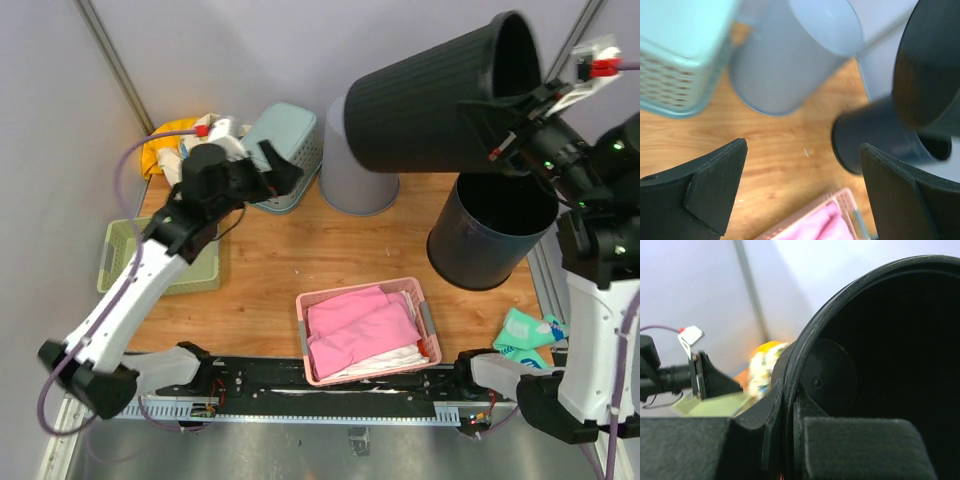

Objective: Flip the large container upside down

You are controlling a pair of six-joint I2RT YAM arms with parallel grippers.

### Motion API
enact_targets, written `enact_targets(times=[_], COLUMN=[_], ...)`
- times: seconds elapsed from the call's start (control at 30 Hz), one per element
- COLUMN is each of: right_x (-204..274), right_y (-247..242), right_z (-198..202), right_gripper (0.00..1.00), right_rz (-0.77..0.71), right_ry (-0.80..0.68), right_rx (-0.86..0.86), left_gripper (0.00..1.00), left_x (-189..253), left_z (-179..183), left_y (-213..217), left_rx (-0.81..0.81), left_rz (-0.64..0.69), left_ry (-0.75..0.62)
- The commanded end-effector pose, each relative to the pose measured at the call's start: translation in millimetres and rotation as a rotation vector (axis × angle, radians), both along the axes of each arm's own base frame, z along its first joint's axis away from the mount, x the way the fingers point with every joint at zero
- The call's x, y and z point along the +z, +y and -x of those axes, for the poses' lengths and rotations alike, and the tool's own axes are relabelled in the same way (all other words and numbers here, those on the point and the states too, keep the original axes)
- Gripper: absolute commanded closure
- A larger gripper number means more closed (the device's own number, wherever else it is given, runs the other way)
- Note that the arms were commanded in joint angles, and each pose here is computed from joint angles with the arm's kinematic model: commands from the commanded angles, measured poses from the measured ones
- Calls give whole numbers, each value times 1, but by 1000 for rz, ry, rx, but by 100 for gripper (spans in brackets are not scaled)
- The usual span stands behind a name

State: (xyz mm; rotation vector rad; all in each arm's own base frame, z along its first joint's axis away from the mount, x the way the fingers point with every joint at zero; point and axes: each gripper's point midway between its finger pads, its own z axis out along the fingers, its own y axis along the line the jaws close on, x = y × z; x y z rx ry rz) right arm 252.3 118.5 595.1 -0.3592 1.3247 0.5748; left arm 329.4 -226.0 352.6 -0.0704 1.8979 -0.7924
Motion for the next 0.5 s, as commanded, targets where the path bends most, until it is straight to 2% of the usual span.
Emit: enact_targets(times=[0.0,0.07,0.17,0.3,0.47], right_x=[-13,-32,-63,-112,-156], right_y=[47,61,88,123,157], right_z=[-4,-9,-14,-29,-39], right_gripper=[99,99,99,99,99], right_rz=[-111,-111,-68,-28,-78], right_ry=[61,110,166,268,362], right_rx=[279,315,362,367,390], left_gripper=[1,1,1,1,1], left_x=[2,-3,-18,-31,-48], left_z=[10,15,14,10,12], left_y=[102,131,150,143,122], left_rx=[321,386,382,313,199], left_rz=[-14,-13,34,120,180], left_ry=[37,61,119,157,186])
